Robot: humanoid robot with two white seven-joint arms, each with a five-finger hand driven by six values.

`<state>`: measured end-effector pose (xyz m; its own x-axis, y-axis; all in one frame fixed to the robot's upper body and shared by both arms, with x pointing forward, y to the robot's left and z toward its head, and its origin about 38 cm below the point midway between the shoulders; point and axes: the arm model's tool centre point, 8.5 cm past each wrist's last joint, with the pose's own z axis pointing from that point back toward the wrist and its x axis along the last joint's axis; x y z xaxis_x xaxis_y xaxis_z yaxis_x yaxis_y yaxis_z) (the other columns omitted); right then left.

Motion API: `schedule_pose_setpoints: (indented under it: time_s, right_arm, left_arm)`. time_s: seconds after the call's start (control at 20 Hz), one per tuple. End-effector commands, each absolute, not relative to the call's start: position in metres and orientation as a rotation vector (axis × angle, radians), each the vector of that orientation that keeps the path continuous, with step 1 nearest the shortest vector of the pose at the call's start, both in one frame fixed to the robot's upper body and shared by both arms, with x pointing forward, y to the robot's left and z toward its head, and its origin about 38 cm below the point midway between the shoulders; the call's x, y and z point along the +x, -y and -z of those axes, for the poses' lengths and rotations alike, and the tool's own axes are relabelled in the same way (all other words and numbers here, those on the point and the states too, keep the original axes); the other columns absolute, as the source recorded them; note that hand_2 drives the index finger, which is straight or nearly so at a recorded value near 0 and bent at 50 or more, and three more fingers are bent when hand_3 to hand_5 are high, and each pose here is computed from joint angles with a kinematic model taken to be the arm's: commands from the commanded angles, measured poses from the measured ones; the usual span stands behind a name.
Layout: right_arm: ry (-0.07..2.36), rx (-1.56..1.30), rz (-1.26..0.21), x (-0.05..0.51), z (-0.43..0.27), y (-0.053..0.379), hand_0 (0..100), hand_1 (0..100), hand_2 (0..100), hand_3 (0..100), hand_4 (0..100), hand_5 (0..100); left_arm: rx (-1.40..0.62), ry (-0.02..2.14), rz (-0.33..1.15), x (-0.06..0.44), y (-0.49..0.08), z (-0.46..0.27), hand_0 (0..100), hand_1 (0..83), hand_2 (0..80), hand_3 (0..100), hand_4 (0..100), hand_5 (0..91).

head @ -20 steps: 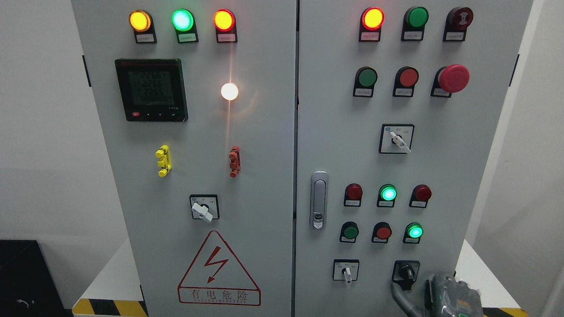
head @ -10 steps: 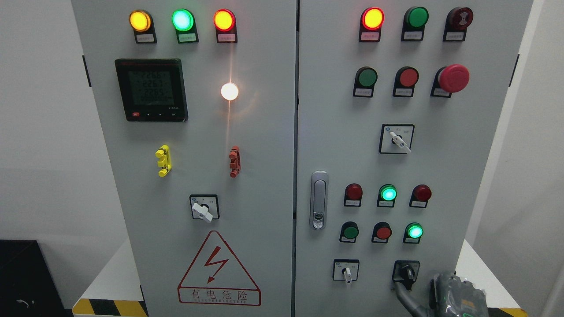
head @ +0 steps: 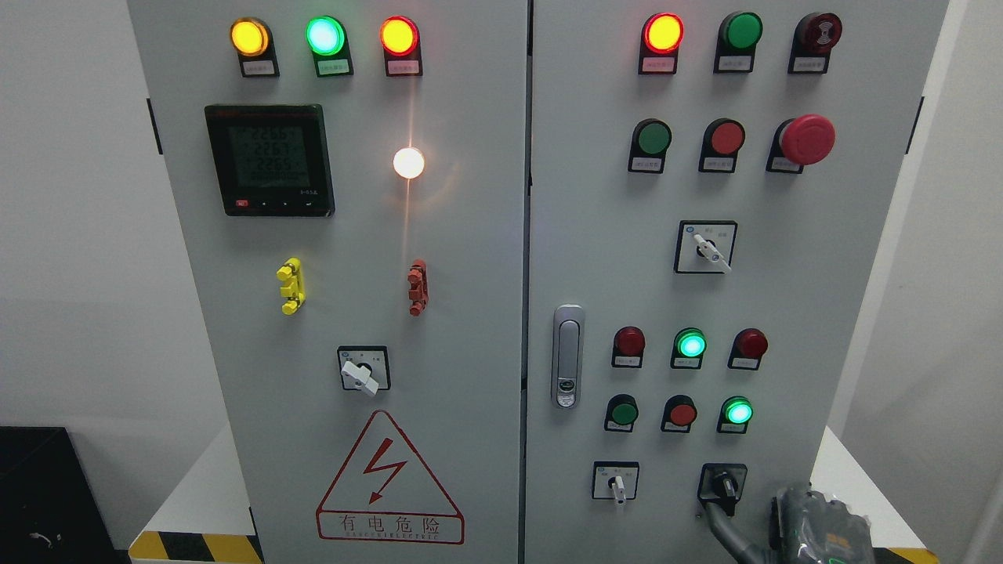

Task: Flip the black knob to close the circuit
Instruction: 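Raise the right hand up to the black rotary knob, then twist the black rotary knob with the right hand fingers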

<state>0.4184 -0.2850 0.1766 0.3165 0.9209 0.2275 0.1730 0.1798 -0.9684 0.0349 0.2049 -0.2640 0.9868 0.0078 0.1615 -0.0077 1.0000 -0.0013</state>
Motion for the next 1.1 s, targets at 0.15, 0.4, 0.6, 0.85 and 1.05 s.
schedule_pose_setpoints:
  time_s: [0.15,0.4,0.6,0.85,1.05]
  right_arm:
    - [1.119,-1.305,-0.707,0.416,-0.176,0.298,0,2,92,100,96,98]
    - [1.123,-1.311,-0.689,0.417,-0.181,0.302,0,2,92,100,96,98]
    - [1.125,-1.313,-0.682,0.417,-0.183,0.304,0,2,92,100,96,98]
    - [1.13,-1.316,-0.676,0.418,-0.185,0.305,0,2,92,100,96,98]
    - [1.129,-1.317,-0.671,0.417,-0.186,0.307,0,2,92,100,96,98]
  left_arm:
    - [-0.001,0.156,-0.008,0.031,-0.205,0.264,12,55.6,0.0,0,0,0.0]
    - [-0.001,0.156,-0.008,0.031,-0.205,0.264,12,55.6,0.0,0,0,0.0]
    - [-0.001,0.156,-0.008,0.031,-0.205,0.264,12,55.6,0.0,0,0,0.0]
    - [-0.001,0.156,-0.008,0.031,-0.205,0.264,12,55.6,0.0,0,0,0.0]
    - [-0.002,0.156,-0.008,0.031,-0.204,0.264,12,55.6,0.0,0,0,0.0]
